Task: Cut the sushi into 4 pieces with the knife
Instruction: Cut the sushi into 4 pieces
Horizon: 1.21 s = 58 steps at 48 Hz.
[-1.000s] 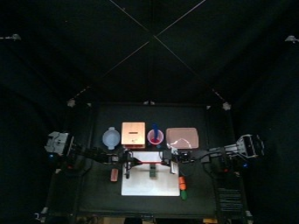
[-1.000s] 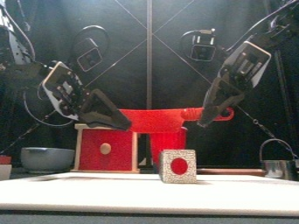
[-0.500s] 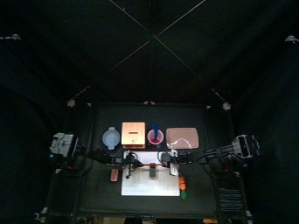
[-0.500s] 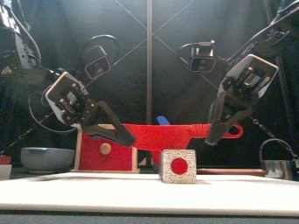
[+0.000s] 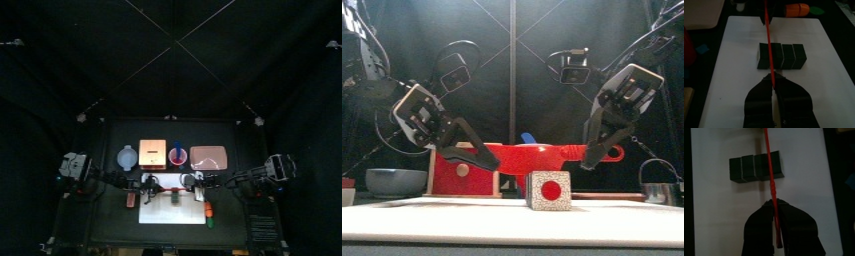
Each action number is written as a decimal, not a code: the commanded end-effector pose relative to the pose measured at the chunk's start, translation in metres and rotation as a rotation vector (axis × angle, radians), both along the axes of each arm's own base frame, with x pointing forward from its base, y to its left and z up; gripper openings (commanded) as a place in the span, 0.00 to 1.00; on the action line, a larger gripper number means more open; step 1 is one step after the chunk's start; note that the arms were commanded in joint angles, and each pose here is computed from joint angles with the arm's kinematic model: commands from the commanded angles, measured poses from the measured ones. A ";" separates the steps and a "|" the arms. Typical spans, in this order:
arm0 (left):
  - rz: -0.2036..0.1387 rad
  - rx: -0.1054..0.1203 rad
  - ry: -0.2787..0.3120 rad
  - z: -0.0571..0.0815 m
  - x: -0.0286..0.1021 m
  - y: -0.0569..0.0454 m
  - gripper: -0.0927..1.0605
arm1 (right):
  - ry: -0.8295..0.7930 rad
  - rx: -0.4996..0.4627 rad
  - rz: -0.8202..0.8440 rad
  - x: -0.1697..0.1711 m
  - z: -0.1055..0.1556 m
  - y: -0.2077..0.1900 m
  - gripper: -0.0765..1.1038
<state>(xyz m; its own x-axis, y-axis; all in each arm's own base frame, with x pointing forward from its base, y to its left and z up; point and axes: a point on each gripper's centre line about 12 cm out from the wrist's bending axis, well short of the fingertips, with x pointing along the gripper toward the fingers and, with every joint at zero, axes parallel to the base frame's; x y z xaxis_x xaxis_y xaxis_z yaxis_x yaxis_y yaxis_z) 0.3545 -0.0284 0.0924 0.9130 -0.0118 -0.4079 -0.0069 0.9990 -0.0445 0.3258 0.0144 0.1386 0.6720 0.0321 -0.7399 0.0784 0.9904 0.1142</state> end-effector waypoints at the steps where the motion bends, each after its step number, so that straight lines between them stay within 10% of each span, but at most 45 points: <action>1: 0.007 -0.007 -0.038 0.009 0.010 0.001 0.35 | -0.023 0.005 -0.008 0.006 0.005 -0.001 0.13; 30: 0.021 -0.002 0.106 -0.029 0.013 0.005 0.34 | 0.091 0.005 -0.018 0.007 -0.034 -0.002 0.13; 58: 0.124 -0.005 0.026 -0.001 0.020 0.044 0.34 | 0.006 -0.028 -0.050 0.016 -0.004 -0.026 0.13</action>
<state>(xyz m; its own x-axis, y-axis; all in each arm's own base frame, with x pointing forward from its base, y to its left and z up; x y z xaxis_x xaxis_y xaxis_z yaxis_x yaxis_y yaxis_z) 0.3645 0.0089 0.0717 0.8674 0.0789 -0.4912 -0.1113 0.9931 -0.0369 0.3296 -0.0105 0.1101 0.6052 -0.0188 -0.7958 0.1373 0.9872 0.0811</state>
